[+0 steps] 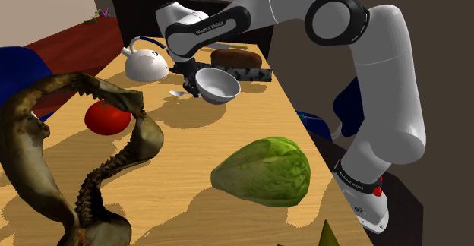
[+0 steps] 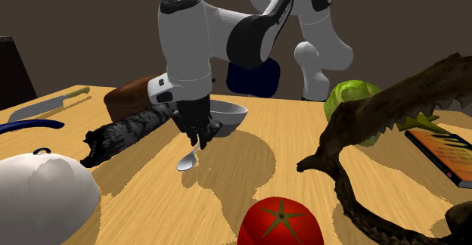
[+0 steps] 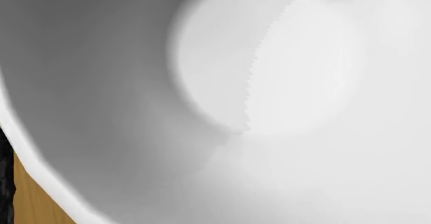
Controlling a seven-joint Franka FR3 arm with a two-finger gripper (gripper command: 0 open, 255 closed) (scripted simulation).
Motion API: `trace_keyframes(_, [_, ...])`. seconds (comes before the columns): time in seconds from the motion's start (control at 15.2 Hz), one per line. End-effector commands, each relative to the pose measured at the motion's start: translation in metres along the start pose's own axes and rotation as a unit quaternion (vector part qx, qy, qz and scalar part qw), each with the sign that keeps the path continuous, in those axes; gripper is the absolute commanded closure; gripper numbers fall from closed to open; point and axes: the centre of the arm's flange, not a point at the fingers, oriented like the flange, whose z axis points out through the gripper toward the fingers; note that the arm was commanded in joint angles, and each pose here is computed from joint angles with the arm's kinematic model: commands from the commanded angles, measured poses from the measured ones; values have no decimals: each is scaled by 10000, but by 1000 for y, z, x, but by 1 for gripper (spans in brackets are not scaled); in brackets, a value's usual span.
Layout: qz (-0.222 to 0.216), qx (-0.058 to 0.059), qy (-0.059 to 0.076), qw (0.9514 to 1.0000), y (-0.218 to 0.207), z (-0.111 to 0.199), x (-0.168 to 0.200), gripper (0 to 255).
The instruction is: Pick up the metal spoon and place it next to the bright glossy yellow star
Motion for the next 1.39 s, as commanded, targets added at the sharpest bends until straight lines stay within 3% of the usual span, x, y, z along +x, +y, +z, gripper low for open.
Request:
trace_keyframes(0.0, [0,1,-2,10000,1,-9,-3,255])
trace_keyframes(0.99, [1,1,-2,10000,10,-81,-19,255])
trace_keyframes(1.32, [1,1,-2,10000,-49,-82,-49,255])
